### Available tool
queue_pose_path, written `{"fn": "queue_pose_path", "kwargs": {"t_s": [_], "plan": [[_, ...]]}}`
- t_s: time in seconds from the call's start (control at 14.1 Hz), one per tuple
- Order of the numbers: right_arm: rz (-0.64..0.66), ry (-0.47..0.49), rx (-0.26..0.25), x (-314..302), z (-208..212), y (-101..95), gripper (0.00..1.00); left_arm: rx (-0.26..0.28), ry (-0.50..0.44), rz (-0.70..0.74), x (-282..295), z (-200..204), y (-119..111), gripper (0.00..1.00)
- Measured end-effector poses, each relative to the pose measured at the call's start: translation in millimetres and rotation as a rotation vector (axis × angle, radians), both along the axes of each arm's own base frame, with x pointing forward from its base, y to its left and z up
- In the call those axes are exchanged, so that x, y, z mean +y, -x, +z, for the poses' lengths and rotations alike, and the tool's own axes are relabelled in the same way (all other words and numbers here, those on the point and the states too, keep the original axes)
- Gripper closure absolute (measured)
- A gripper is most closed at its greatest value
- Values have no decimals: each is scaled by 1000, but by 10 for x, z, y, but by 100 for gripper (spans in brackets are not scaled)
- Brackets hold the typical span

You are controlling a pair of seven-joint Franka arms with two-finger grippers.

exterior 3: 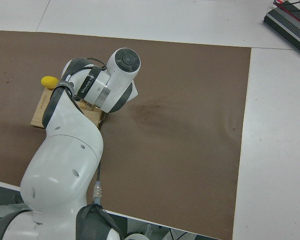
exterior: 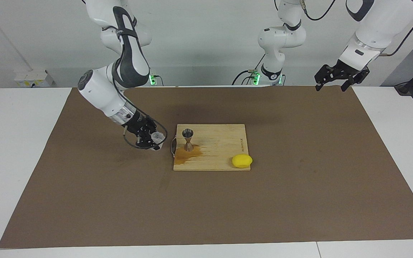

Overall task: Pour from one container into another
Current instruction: 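Carry the clear glass back and set it on the table with the right gripper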

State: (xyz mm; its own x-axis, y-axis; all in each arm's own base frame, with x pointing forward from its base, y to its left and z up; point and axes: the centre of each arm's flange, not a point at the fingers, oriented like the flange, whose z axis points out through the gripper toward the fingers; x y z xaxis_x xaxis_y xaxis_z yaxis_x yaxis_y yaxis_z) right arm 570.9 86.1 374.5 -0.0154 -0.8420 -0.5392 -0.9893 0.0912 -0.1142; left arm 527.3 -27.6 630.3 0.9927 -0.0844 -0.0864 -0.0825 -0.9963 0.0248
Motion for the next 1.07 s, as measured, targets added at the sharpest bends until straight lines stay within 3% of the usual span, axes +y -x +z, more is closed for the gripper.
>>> {"fn": "queue_pose_path", "kwargs": {"t_s": [0.21,0.57,1.07], "plan": [[-6,-80,30,-463,-300,32,49,0,0,0,0,0,0,0],[-1,-133,62,-1177,-638,110,49,0,0,0,0,0,0,0],[50,-212,61,-1804,-1176,221,49,0,0,0,0,0,0,0]]}}
